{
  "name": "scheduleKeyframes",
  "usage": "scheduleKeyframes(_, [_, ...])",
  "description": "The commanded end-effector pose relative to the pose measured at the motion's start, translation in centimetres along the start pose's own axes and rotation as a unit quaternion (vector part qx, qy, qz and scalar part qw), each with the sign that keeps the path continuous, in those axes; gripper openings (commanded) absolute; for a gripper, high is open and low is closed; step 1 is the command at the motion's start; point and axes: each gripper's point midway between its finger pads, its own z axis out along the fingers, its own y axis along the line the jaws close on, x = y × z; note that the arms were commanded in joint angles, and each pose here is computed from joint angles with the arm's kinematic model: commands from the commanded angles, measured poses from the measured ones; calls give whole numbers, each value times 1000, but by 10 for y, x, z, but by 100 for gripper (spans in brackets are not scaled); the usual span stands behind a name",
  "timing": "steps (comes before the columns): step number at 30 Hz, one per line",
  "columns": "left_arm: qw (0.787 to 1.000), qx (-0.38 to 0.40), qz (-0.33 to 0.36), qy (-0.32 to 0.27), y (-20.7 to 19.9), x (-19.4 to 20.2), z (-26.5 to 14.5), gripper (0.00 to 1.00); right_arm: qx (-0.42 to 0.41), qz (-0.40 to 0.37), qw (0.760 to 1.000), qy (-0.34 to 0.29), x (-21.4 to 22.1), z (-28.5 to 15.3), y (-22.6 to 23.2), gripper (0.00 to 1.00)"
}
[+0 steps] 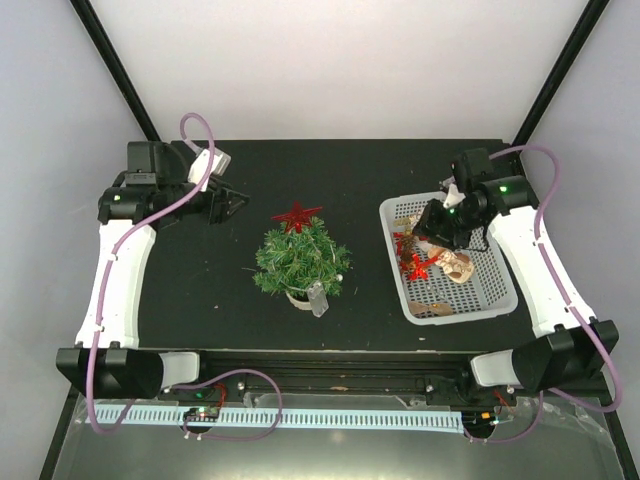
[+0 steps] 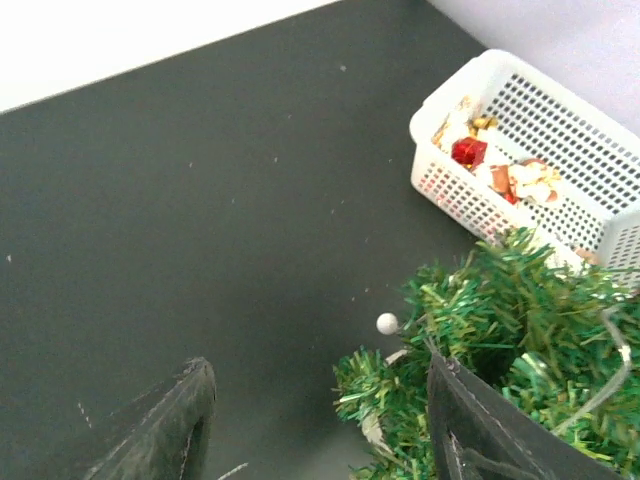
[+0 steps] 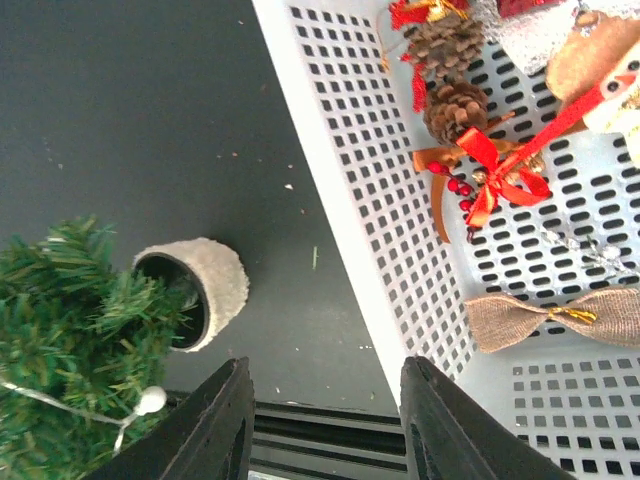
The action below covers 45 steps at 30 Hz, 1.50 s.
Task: Decorate the small christmas tree
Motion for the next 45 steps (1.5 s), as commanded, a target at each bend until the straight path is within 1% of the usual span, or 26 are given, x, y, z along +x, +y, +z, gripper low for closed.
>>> scheduleKeyframes(1, [998,-14,-25,55,11,20,6,61,17,9,999,-29,-7,8,-13,42])
scheduleKeyframes(3, [995,-19,5,100,17,37,10,62,38,15,999,-31,-8,14,-23,42])
scheduleKeyframes(5, [988,-54,25,143,30,51,5,62,47,12,998,-40,-11,16,-27,41])
scheduleKeyframes(7, [980,-83,42,174,38,62,-2,62,63,13,997,-48,-12,18,-35,41])
scheduleKeyframes(9, [977,-88,54,188,37,66,-7,63,69,17,996,-53,-11,22,-41,41])
scheduleKeyframes(13, [979,-89,59,175,32,57,-13,63,67,23,996,-61,-11,33,-46,41])
scheduleKeyframes(17, [983,-78,41,164,32,55,-6,63,73,32,995,-54,-8,40,-51,41])
scheduleKeyframes(20, [984,-44,13,172,31,69,11,63,69,32,995,-58,-5,39,-52,41])
scheduleKeyframes(23, [983,-16,-6,184,30,87,25,61,96,41,992,-71,-5,40,-65,42])
scheduleKeyframes(28, [988,-11,-7,154,27,99,33,62,145,69,985,-68,-8,40,-83,42])
scheduleKeyframes(34, [991,12,-51,122,19,88,37,62,165,122,977,-61,-36,58,-100,39])
scheduleKeyframes(38, [992,35,-61,102,12,86,41,62,176,136,973,-68,-61,72,-105,38])
scheduleKeyframes(42, [990,46,-77,113,15,84,47,62,171,150,973,-47,-74,94,-113,41])
scheduleKeyframes(45, [989,49,-82,117,16,83,47,61,185,137,972,-44,-86,106,-119,45])
